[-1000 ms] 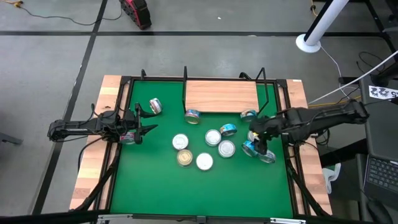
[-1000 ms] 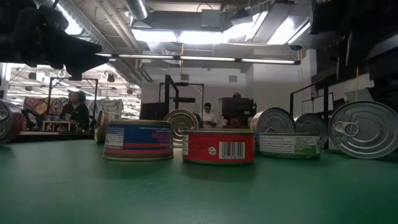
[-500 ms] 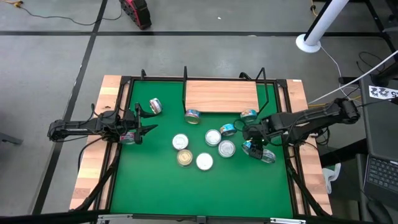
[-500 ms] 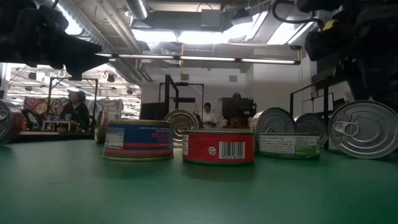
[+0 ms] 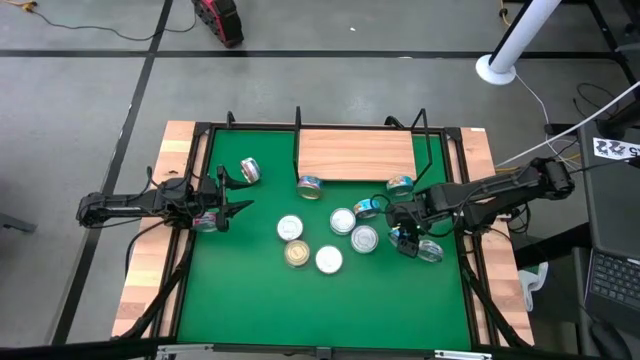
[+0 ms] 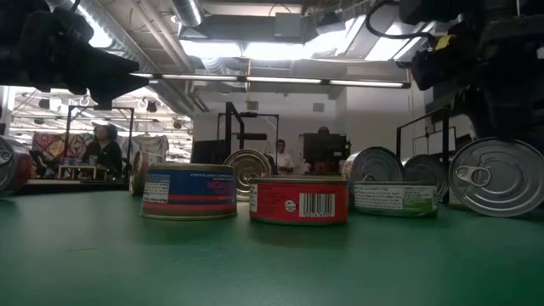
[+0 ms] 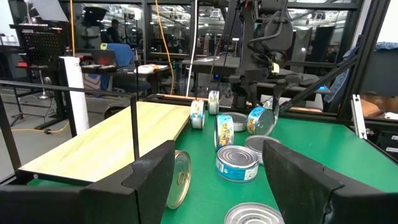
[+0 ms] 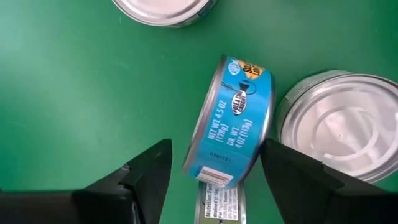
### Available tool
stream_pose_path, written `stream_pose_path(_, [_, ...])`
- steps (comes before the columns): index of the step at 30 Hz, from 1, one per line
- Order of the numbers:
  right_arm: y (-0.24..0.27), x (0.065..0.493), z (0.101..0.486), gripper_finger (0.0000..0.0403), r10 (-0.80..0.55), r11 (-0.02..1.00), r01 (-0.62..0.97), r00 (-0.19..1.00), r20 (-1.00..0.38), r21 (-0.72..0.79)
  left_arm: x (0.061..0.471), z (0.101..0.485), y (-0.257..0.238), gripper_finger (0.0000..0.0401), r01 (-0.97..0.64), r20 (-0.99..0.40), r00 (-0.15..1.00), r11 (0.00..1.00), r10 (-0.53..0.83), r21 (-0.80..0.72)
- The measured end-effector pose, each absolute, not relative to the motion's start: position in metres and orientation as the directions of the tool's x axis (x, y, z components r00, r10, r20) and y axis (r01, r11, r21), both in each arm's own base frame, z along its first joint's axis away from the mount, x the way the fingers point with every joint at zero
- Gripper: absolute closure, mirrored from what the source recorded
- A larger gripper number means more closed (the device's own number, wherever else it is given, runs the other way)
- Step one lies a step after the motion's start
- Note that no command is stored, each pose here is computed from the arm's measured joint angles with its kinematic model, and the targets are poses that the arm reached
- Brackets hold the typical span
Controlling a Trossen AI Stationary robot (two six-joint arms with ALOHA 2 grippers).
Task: Stack canned seafood by type on shelf
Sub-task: Put the yellow blue tuna can on the shelf
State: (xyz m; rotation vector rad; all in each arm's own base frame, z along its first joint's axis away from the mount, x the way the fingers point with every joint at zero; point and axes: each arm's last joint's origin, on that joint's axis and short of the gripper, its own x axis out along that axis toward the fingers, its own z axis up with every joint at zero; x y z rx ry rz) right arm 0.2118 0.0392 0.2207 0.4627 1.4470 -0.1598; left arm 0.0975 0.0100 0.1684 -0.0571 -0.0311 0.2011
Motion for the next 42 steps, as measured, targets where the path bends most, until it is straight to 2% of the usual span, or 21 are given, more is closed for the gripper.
stream_pose_path(16, [0.037,0.207,0.207,0.0166,0.121,0.909,0.389,0.1,-0.988,0.151,0.097,0.168,0.01,0.0162,-0.199,0.025,0.979,0.978,0.201,-0.06])
stream_pose_path(26, [0.037,0.209,0.205,0.0273,0.118,0.91,0.383,0.125,-0.985,0.158,0.097,0.168,0.01,0.0162,-0.199,0.025,0.979,0.978,0.201,-0.06])
stream_pose_path(34, [0.038,0.214,0.208,0.027,0.135,0.909,0.371,0.17,-0.976,0.19,0.097,0.168,0.01,0.0162,-0.199,0.025,0.979,0.978,0.201,-0.06])
stream_pose_path(38, [0.04,0.221,0.222,0.0259,0.157,0.909,0.35,0.217,-0.963,0.227,0.097,0.168,0.01,0.0162,-0.199,0.025,0.979,0.978,0.201,-0.06])
stream_pose_path(42, [0.042,0.23,0.243,0.0268,0.175,0.931,0.263,0.282,-0.943,0.251,0.097,0.168,0.01,0.0162,-0.199,0.025,0.979,0.978,0.201,-0.06])
